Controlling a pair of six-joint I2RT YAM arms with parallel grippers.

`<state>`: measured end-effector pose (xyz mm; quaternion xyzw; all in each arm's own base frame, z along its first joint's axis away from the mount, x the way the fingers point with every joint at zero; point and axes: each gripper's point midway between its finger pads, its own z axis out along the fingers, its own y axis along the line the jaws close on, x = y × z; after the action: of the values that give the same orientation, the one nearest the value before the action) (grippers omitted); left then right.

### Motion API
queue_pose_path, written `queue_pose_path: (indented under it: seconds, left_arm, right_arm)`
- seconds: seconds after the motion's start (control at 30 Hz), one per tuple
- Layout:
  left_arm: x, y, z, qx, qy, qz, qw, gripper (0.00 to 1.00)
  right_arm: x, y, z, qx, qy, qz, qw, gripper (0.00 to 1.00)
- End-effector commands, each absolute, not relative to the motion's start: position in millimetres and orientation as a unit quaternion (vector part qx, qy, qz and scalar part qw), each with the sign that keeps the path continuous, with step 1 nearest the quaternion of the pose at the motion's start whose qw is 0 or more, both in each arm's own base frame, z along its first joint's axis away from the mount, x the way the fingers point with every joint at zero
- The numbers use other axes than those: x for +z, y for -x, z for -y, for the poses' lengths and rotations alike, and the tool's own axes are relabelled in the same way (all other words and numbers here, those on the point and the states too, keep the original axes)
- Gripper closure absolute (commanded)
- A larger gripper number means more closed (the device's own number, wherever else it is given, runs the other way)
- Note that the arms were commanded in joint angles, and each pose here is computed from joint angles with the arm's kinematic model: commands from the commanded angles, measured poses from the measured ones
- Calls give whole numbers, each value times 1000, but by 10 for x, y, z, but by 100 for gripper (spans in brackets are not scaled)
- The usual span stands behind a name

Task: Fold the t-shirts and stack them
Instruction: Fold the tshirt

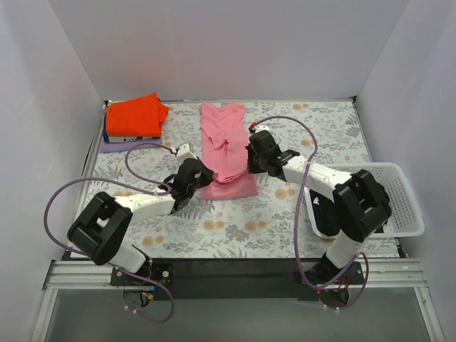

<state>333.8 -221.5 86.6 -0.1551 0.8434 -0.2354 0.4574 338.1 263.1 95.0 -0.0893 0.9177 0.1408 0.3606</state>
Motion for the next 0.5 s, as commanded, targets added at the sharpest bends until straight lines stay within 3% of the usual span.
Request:
queue_pose_path:
  seconds: [0.0, 0.47]
  left_arm:
    - [1225, -3732, 2263, -249, 153, -801, 523, 100]
    - [1075, -4396, 2098, -246, 178, -796, 524, 100]
  right_arm:
    - [1113, -3748, -2750, 155, 94, -901, 394, 99]
    - [1043, -4434, -2738, 153, 79, -900, 400, 99]
